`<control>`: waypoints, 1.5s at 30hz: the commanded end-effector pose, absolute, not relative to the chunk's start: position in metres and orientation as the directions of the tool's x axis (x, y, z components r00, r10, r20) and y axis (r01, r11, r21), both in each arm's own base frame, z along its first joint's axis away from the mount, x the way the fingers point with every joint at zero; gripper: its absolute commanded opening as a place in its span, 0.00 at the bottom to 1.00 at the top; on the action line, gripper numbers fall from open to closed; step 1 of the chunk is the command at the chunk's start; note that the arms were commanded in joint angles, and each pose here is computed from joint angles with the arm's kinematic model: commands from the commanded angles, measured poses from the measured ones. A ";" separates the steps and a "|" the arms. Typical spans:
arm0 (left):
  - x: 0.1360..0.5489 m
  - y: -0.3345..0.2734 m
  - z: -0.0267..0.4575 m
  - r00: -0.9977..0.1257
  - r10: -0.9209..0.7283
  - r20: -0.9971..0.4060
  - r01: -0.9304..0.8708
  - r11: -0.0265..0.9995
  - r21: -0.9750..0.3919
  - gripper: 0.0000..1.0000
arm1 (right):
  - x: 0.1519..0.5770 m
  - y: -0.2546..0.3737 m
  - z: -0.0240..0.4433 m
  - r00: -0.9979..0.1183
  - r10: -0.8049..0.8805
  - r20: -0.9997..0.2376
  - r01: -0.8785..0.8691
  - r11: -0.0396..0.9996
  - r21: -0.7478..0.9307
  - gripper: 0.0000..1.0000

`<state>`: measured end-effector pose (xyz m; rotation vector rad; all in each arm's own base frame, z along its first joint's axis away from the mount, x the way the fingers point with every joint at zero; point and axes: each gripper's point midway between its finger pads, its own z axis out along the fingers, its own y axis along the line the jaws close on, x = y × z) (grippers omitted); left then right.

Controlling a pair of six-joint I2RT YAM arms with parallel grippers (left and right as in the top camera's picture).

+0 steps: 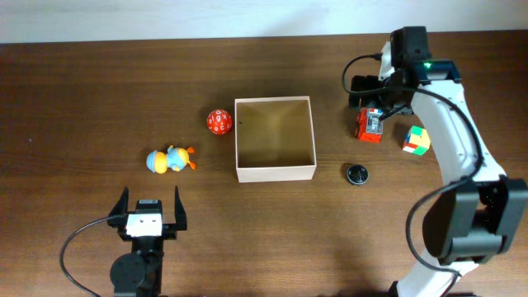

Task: Pack container
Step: 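Move the right gripper to the red toy truck and grasp it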

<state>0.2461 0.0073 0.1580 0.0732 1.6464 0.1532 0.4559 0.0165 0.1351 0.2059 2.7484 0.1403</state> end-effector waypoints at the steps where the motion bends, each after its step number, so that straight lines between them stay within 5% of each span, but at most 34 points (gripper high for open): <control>1: 0.246 0.010 0.158 -0.082 0.153 -0.985 -0.059 0.986 0.158 0.99 | 0.462 -0.002 0.124 -0.910 0.212 -0.356 0.204 0.977 0.060 0.97; 15: 0.246 0.010 0.158 -0.082 0.153 -0.985 -0.059 0.986 0.158 0.99 | 0.463 -0.019 0.050 -0.922 0.313 -0.228 0.318 0.948 0.018 0.98; 22: 0.246 0.010 0.158 -0.082 0.153 -0.985 -0.059 0.986 0.158 0.99 | 0.464 -0.020 0.041 -0.922 0.325 -0.211 0.324 0.945 0.042 0.89; 35: 0.246 0.010 0.158 -0.082 0.153 -0.985 -0.059 0.986 0.158 0.99 | 0.463 -0.007 0.008 -0.942 0.302 -0.145 0.292 0.952 0.088 0.88; 45: 0.246 0.010 0.158 -0.082 0.153 -0.985 -0.059 0.986 0.158 0.99 | 0.463 -0.006 0.006 -0.946 0.291 -0.142 0.280 0.956 0.092 0.56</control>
